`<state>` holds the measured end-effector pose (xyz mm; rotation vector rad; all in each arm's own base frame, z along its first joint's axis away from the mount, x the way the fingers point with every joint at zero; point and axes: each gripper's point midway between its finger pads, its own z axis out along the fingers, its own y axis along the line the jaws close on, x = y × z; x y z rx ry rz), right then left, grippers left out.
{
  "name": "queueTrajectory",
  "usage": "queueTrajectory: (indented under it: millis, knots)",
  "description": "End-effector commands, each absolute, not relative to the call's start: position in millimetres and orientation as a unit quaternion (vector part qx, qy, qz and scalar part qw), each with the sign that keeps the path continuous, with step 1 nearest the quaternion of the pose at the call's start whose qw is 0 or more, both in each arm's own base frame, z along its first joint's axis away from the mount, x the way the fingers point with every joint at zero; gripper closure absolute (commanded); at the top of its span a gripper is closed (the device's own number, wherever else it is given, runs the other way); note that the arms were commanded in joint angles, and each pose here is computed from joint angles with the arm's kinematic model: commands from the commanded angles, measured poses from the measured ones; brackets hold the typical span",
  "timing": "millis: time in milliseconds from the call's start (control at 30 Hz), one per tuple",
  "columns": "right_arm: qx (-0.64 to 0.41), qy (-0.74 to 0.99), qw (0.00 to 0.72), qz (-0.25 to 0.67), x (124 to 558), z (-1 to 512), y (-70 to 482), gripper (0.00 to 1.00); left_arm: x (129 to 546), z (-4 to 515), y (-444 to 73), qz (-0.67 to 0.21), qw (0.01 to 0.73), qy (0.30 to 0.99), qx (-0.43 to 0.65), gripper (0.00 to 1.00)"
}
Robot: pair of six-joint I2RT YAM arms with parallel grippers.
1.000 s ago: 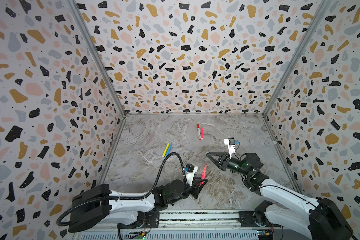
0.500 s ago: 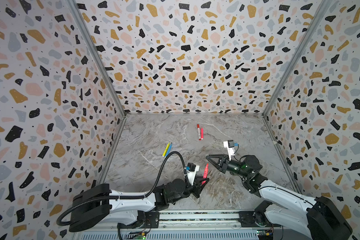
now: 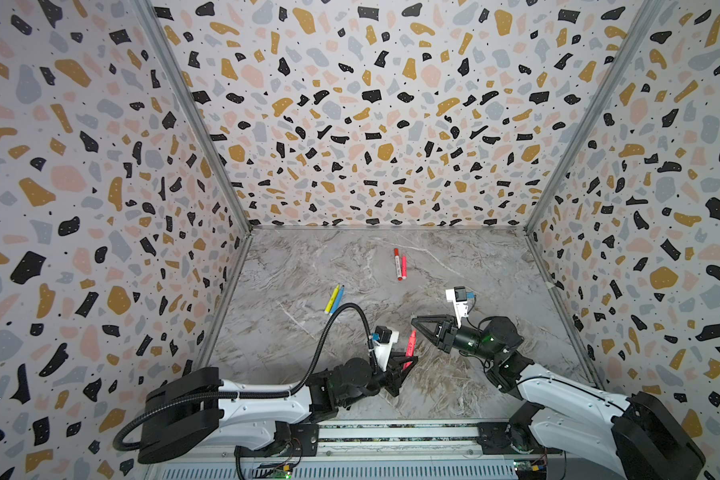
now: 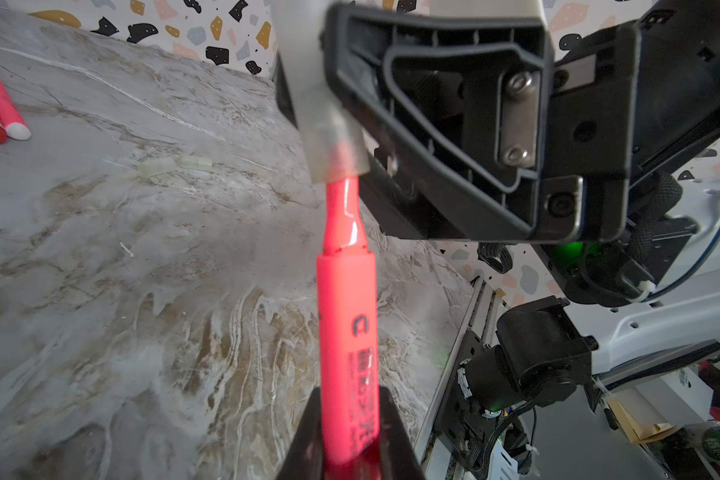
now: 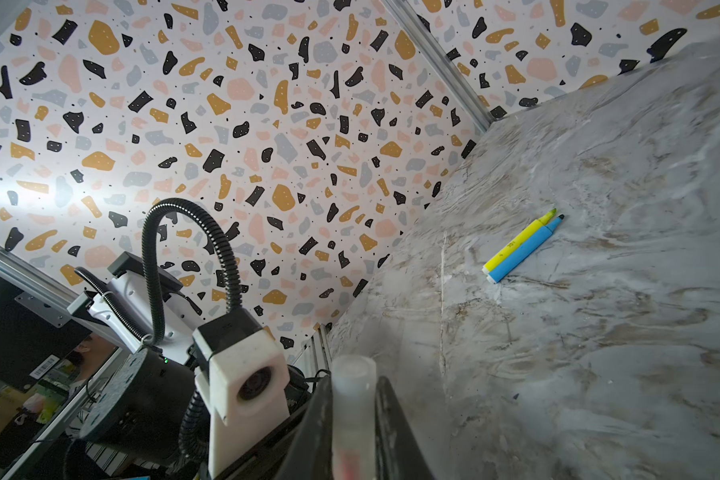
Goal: Insert the pens into the pen caps
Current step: 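Push the clear cap down onto the highlighter tip with the right gripper, then open the right gripper and draw it back from the capped highlighter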
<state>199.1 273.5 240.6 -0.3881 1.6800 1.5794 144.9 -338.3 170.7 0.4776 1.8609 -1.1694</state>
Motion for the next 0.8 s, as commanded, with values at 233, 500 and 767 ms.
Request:
queueTrajectory:
  millis: [233, 500, 767]
  knots:
    - [-0.144, 0.631, 0.424, 0.634, 187.7, 254.2, 270.2, 0.77, 152.7, 210.4, -335.6, -0.508, 0.473, 0.704, 0.148, 1.0]
    - [-0.161, 0.628, 0.427, 0.63, 178.9, 255.4, 271.9, 0.55, 153.3, 214.4, -334.0, -0.512, 0.478, 0.699, 0.142, 1.0]
    - [-0.167, 0.665, 0.467, 0.558, 192.2, 266.2, 261.9, 0.46, 154.7, 207.2, -328.6, -0.49, 0.483, 0.71, 0.152, 1.0]
